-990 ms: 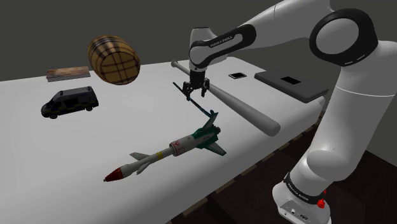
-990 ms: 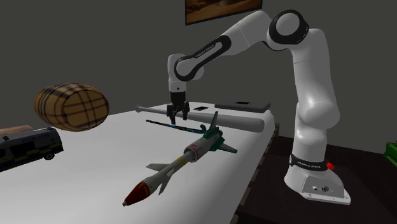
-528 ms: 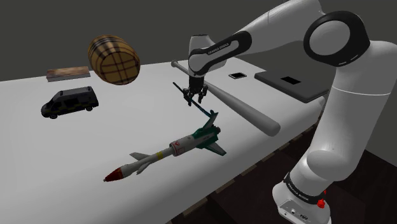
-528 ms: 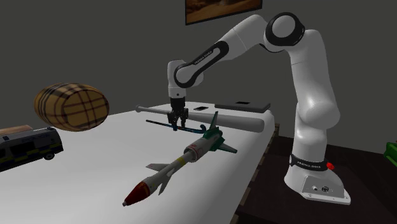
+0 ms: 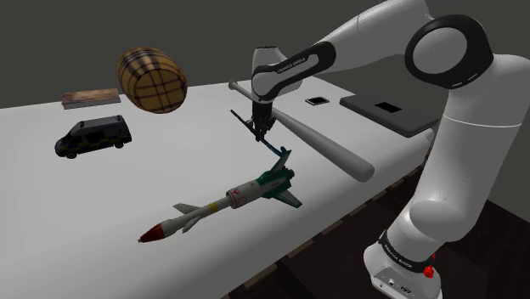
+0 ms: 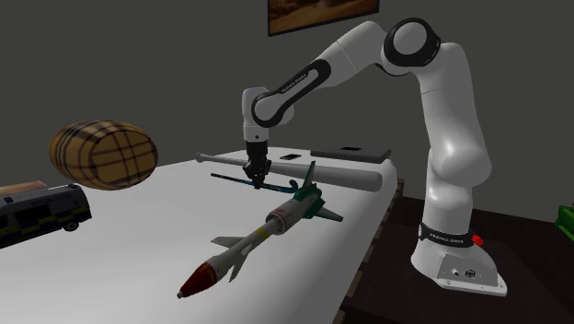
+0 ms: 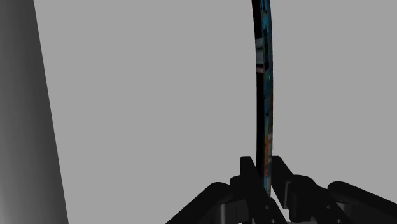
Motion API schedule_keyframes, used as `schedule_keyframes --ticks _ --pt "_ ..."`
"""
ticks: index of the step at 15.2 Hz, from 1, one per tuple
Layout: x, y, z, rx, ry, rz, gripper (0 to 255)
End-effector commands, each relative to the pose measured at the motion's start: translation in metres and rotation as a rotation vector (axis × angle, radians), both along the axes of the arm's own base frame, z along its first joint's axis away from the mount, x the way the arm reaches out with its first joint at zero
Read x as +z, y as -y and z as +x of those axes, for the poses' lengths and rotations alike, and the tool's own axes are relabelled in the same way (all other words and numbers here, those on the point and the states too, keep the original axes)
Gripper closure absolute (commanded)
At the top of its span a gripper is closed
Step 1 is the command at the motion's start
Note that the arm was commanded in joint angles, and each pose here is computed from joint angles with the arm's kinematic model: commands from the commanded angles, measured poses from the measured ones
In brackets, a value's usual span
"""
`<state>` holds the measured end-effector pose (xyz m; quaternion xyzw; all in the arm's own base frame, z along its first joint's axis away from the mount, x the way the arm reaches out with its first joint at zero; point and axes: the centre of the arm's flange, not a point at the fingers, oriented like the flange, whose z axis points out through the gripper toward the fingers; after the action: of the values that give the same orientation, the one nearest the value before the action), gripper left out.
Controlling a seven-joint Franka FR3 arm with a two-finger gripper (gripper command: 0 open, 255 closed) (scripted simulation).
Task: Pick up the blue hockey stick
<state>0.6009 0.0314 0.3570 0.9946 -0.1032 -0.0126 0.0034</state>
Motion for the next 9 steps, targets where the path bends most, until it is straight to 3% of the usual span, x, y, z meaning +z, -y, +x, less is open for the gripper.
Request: schedule_keyframes --ticks 1,9 --pt "0.0 0.001 -0.001 0.0 -0.001 0.0 255" --pt "0.042 0.001 -0.001 0.0 -0.001 0.0 255"
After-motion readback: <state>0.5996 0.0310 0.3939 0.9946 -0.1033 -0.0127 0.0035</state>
